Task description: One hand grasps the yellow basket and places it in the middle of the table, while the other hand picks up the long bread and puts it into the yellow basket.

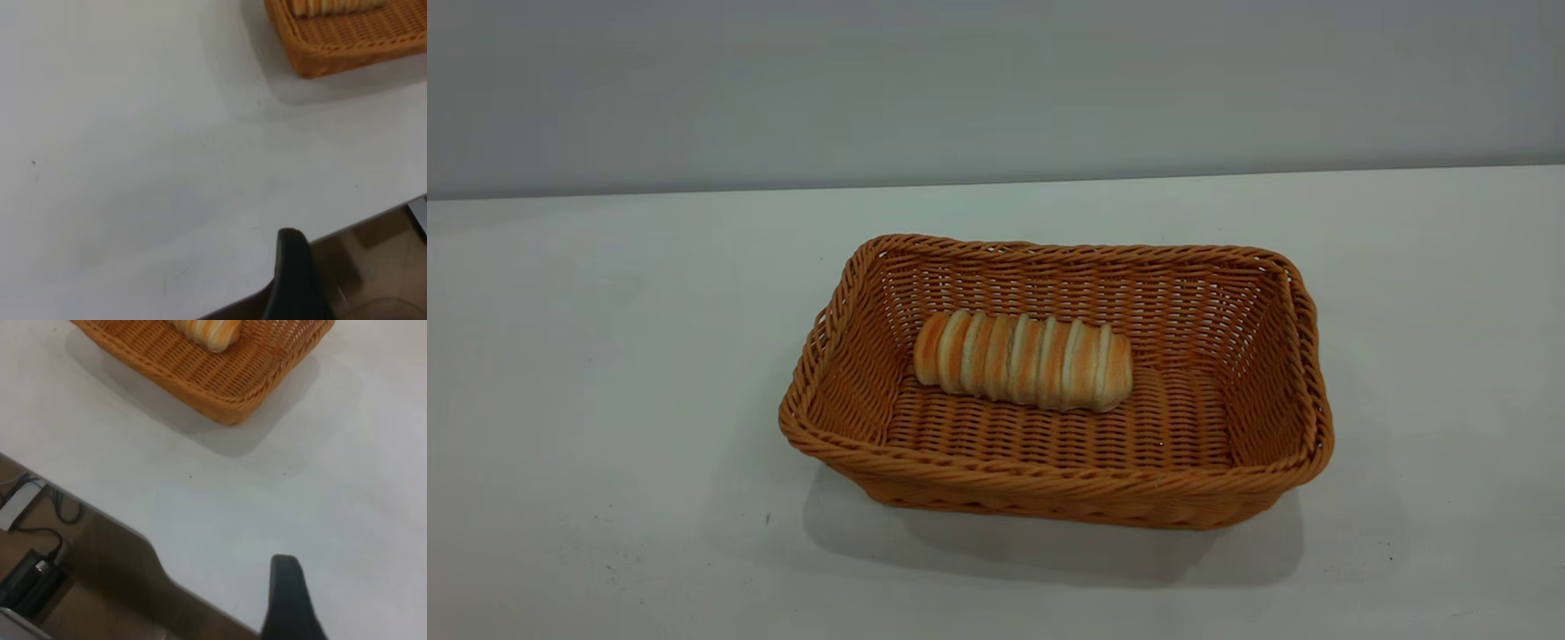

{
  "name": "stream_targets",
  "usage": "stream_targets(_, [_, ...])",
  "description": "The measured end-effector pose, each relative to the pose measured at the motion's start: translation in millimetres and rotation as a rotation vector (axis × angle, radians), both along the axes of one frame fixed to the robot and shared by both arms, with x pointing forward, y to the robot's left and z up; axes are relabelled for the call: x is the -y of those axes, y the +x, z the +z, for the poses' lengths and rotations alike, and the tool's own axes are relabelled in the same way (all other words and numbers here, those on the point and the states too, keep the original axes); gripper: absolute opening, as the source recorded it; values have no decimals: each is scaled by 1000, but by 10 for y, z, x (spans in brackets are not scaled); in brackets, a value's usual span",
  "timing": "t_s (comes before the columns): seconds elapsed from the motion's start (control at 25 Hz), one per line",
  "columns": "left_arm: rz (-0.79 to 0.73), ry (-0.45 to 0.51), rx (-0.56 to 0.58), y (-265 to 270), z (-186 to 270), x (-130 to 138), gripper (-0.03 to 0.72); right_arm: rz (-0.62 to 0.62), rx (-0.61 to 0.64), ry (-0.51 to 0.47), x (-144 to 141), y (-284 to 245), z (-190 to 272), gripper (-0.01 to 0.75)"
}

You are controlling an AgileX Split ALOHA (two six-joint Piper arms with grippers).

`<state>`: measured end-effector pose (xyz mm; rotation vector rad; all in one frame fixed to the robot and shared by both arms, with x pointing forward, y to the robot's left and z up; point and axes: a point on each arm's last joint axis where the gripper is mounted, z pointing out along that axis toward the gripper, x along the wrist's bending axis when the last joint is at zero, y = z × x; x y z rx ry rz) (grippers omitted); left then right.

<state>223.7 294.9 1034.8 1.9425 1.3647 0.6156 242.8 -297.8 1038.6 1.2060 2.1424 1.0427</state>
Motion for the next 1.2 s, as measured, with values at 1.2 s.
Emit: stream_targets(1.2, [117,59,32,11,-16,-64,540,-229,7,4,12,-7,0,548])
